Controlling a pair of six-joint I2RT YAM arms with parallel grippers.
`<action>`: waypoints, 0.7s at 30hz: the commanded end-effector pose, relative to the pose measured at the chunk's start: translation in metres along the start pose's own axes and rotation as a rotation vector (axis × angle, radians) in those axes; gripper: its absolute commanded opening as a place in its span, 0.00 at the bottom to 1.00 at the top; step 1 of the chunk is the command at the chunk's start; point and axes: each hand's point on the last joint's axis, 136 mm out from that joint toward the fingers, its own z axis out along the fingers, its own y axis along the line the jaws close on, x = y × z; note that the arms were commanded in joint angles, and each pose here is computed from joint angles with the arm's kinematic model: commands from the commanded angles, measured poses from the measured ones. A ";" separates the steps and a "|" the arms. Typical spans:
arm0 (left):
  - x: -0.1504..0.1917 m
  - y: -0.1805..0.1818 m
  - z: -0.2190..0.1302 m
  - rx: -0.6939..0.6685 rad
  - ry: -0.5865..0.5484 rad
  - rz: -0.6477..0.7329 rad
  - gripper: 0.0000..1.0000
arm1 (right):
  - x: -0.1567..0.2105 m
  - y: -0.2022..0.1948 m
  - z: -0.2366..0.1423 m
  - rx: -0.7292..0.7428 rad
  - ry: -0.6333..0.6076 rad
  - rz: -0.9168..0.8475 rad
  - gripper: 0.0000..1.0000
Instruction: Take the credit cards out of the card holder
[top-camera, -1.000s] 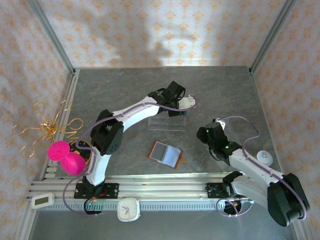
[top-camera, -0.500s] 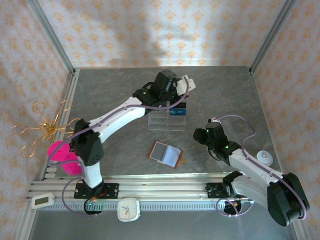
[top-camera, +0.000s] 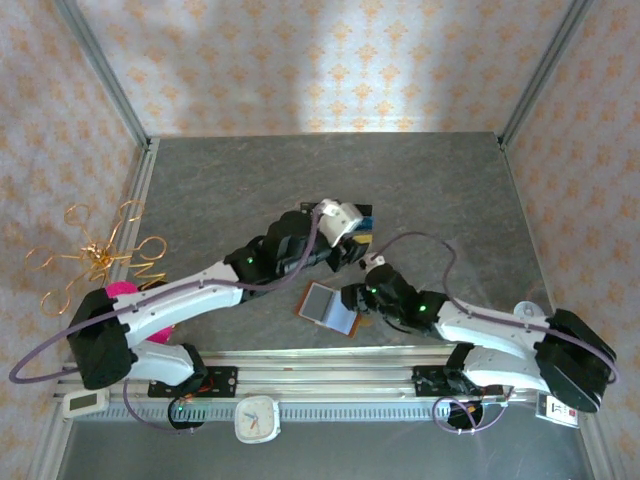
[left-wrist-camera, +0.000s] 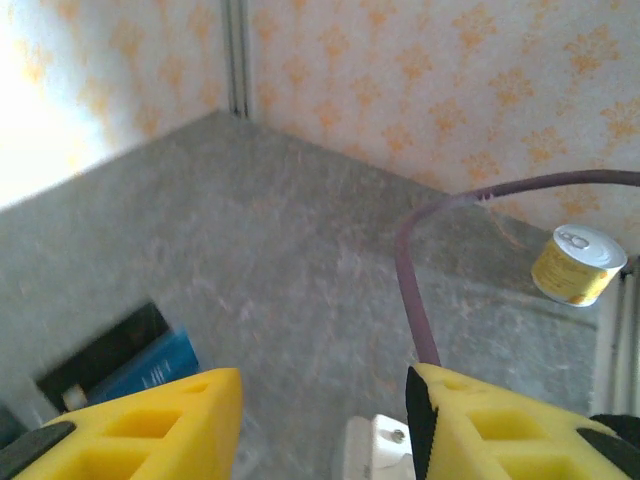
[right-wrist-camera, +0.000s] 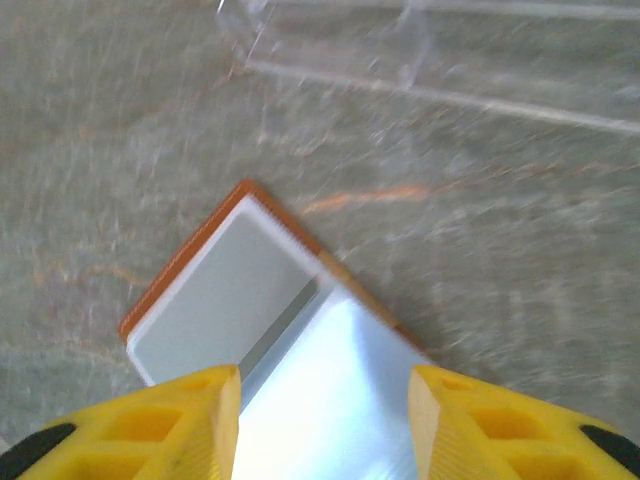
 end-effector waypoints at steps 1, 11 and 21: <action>-0.016 0.001 -0.022 0.019 -0.146 -0.240 0.49 | -0.001 0.005 0.007 0.072 -0.033 -0.013 0.44; 0.021 0.007 -0.043 -0.001 -0.128 -0.363 0.50 | 0.054 -0.038 0.007 0.249 0.073 0.077 0.36; 0.050 -0.010 -0.037 0.032 -0.068 -0.402 0.49 | 0.028 -0.097 0.007 0.395 0.048 0.137 0.31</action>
